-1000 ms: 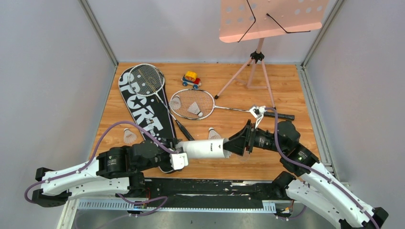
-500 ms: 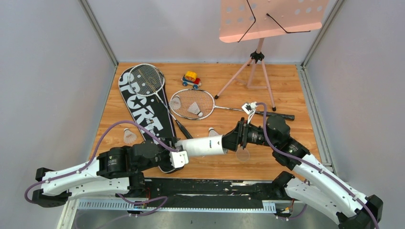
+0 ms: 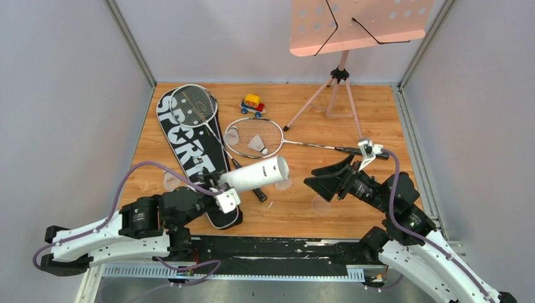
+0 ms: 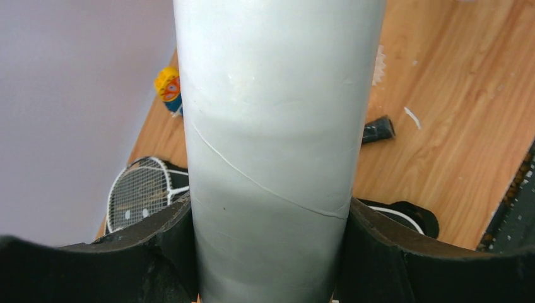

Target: Pack up the badminton gear

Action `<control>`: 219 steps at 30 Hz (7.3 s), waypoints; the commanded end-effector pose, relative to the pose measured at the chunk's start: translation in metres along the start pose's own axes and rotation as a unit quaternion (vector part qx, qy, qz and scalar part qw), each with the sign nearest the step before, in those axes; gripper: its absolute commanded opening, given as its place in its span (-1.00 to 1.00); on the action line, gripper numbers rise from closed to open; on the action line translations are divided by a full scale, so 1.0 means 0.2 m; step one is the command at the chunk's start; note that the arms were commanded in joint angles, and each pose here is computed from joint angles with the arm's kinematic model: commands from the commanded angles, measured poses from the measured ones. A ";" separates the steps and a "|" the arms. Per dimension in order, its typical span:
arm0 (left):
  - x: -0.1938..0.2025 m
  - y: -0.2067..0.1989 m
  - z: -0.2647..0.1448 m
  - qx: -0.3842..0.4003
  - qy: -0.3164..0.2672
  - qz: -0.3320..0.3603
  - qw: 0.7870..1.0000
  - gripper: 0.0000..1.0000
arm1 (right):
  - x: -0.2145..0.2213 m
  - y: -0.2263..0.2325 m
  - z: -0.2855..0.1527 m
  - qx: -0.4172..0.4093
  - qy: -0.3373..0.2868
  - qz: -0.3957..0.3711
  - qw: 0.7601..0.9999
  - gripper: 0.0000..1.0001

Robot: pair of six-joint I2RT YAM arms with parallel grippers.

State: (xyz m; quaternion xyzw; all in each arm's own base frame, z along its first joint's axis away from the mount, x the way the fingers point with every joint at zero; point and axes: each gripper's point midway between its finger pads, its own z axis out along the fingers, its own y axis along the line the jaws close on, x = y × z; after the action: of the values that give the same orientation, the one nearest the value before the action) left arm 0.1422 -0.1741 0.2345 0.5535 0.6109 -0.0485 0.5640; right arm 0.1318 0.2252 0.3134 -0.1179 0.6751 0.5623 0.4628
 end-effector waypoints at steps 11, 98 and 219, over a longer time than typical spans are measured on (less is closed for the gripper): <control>-0.07 0.42 -0.29 -0.192 -0.097 -0.113 0.970 0.26 | 0.12 -0.62 0.14 0.156 0.008 -0.242 0.958 0.16; -0.07 -0.05 0.04 0.026 -0.031 0.009 0.999 0.23 | -0.16 0.23 -0.20 0.044 -0.010 -0.083 0.996 -1.00; 0.12 0.60 -0.44 -0.317 -0.009 -0.129 0.940 0.19 | 0.19 -1.43 1.26 0.548 0.019 0.071 0.833 0.35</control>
State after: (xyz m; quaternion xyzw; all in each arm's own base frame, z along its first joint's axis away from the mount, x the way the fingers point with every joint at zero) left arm 0.1820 -0.0632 0.2917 0.3120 0.6563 0.1063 0.6787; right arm 0.4146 0.3631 0.1186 0.1613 0.8908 0.1637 0.3920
